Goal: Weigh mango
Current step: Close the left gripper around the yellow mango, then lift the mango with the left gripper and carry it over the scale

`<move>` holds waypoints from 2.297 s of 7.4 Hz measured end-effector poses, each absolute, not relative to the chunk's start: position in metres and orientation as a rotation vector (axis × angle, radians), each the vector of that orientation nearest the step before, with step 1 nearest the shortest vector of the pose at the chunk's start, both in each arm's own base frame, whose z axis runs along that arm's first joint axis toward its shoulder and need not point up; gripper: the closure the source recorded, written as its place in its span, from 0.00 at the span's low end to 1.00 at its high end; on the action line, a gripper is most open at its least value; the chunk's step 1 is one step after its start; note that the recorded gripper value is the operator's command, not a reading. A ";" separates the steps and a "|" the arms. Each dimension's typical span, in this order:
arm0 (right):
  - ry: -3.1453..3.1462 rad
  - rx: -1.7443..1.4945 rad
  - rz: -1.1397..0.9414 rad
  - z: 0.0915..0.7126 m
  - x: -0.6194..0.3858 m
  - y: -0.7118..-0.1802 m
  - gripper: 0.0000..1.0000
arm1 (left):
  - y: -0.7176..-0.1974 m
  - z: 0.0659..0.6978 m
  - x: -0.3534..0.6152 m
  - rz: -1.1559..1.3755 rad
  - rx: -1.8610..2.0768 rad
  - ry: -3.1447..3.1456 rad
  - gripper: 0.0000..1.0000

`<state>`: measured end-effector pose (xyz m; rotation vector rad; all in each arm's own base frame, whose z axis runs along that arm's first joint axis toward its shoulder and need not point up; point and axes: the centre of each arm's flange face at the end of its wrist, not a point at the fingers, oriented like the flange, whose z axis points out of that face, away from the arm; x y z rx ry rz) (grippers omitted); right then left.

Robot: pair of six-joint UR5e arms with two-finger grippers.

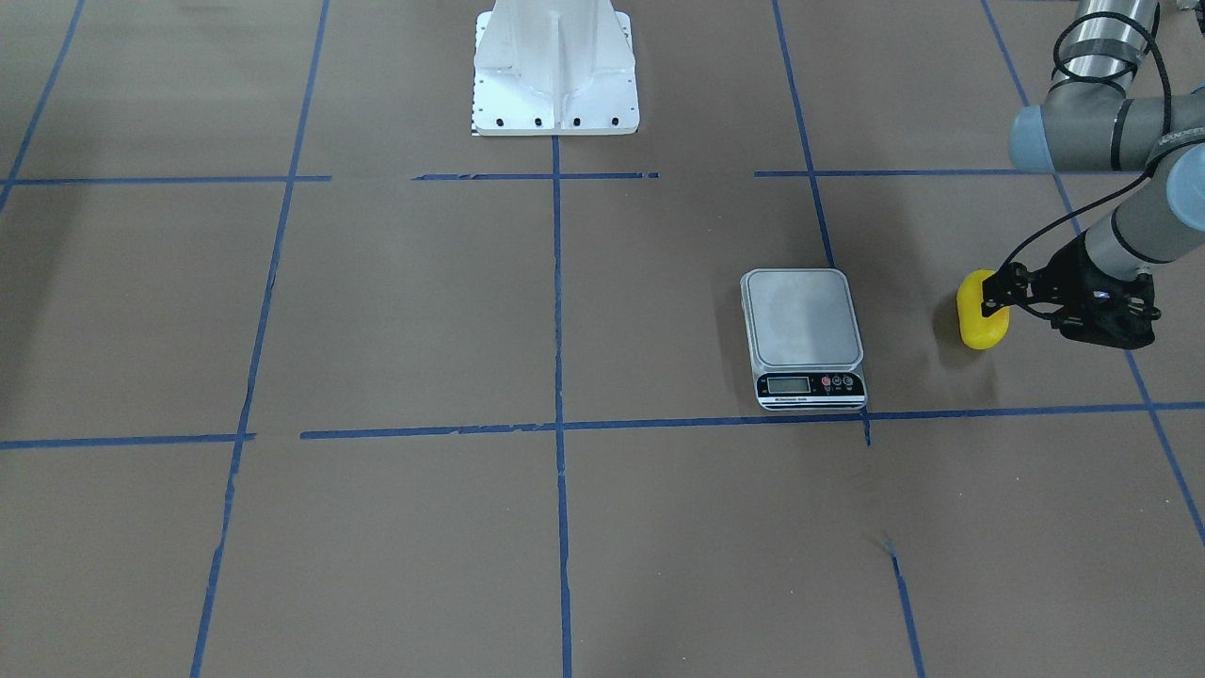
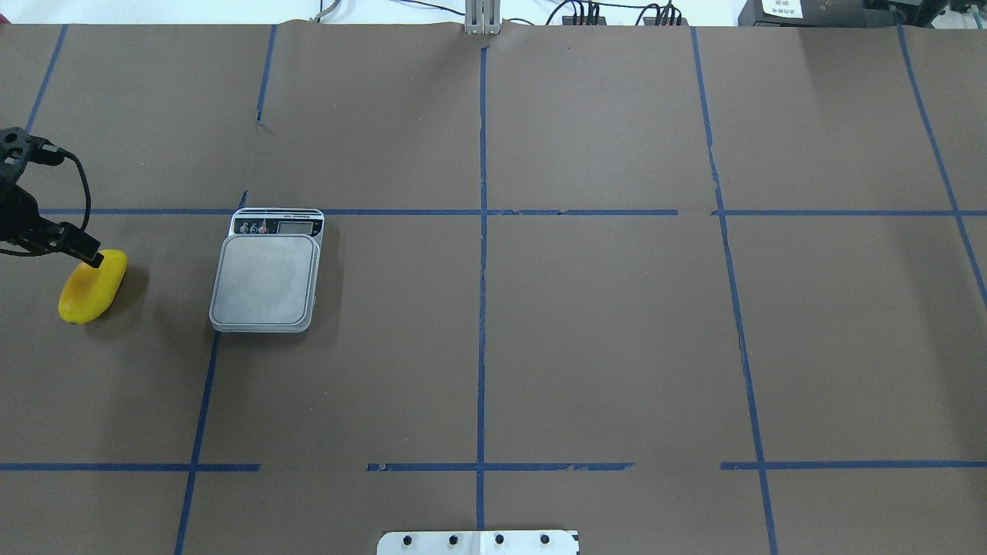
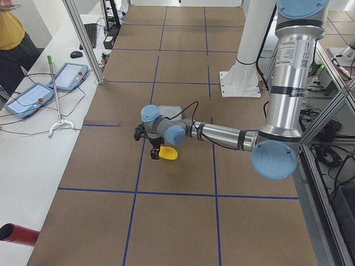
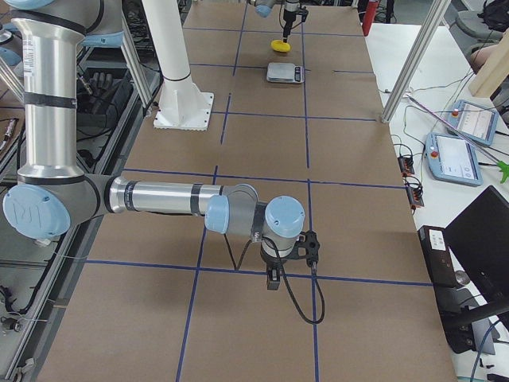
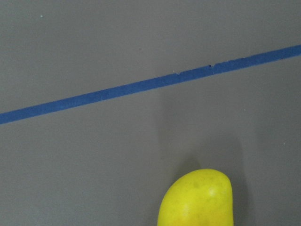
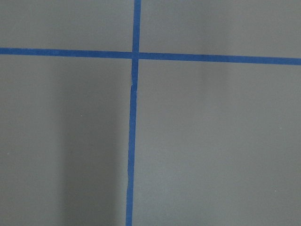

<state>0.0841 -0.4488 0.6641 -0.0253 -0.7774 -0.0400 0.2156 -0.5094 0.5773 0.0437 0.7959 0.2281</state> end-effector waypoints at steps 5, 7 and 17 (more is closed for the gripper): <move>-0.777 -0.027 -0.039 0.665 0.084 -0.447 0.00 | -0.493 0.585 0.252 0.275 0.005 0.782 0.03; -0.778 -0.028 -0.037 0.665 0.084 -0.447 0.00 | -0.493 0.591 0.253 0.272 0.003 0.765 0.31; -0.778 -0.030 -0.032 0.665 0.085 -0.446 0.00 | -0.519 0.379 0.281 -0.026 -0.028 0.839 1.00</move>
